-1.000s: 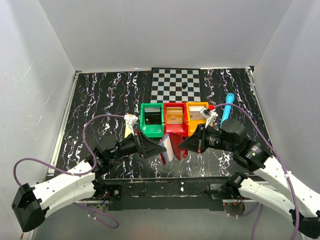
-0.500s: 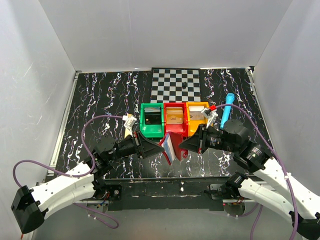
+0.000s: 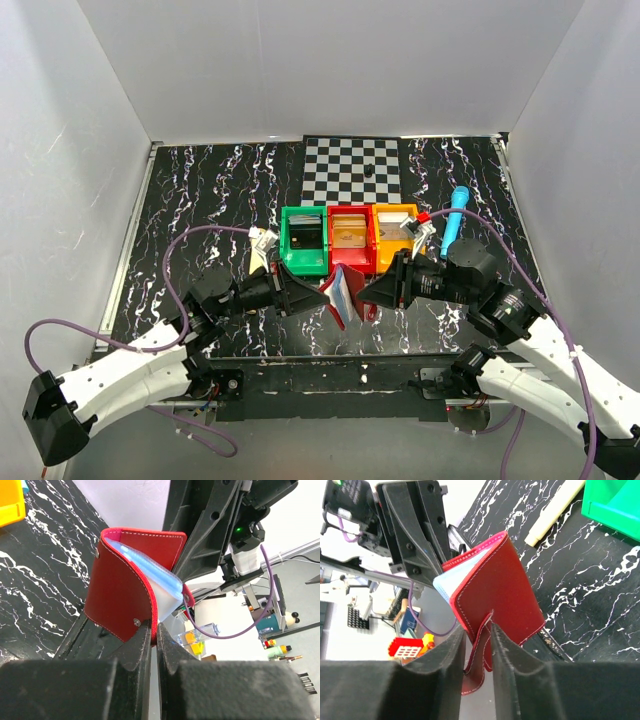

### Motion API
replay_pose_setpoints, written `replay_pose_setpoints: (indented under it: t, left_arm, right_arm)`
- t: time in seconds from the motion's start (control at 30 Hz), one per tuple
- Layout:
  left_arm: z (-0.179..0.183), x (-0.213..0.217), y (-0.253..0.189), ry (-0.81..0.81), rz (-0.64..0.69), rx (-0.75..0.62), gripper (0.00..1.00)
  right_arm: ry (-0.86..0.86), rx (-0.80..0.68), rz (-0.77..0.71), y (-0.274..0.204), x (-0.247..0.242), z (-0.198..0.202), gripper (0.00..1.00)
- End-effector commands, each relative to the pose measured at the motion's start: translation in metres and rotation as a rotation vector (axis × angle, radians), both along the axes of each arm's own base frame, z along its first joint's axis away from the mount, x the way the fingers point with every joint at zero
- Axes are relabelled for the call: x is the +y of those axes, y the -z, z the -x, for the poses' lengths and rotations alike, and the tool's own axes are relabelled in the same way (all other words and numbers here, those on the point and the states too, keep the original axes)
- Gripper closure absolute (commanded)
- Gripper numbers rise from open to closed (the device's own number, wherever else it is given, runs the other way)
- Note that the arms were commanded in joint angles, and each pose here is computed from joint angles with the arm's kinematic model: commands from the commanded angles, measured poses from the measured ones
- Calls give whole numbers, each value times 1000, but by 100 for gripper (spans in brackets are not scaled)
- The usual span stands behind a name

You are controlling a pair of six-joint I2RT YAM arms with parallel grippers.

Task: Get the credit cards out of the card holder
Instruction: Open the card holder at the center of the board.

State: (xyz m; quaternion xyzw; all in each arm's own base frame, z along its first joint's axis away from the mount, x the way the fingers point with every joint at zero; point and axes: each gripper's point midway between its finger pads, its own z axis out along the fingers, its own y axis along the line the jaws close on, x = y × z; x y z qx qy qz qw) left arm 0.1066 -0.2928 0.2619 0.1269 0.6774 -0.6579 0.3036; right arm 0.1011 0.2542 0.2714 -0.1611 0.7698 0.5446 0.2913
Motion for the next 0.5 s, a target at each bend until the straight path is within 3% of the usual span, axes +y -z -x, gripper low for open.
replay_pose_setpoints:
  t: [0.0,0.1,0.23,0.33,0.47]
  left_arm:
    - [8,-1,-34,48,16,-76,100]
    - [11,-3,-43,80,12,-80,100]
    - [15,-6,-50,114,19,-74,100]
    - [18,-7,-55,135,31,-72,100]
    - [23,-9,-60,176,38,-80,100]
  right_arm:
    - [-52,-81,-53,-29,0,7,57]
    - [-58,-94,-60,-33,-1,8,42]
    - [-67,-106,-74,-39,0,10,34]
    - [-60,-109,-70,-39,-1,8,36]
    - [-61,-129,-68,-43,-2,9,51]
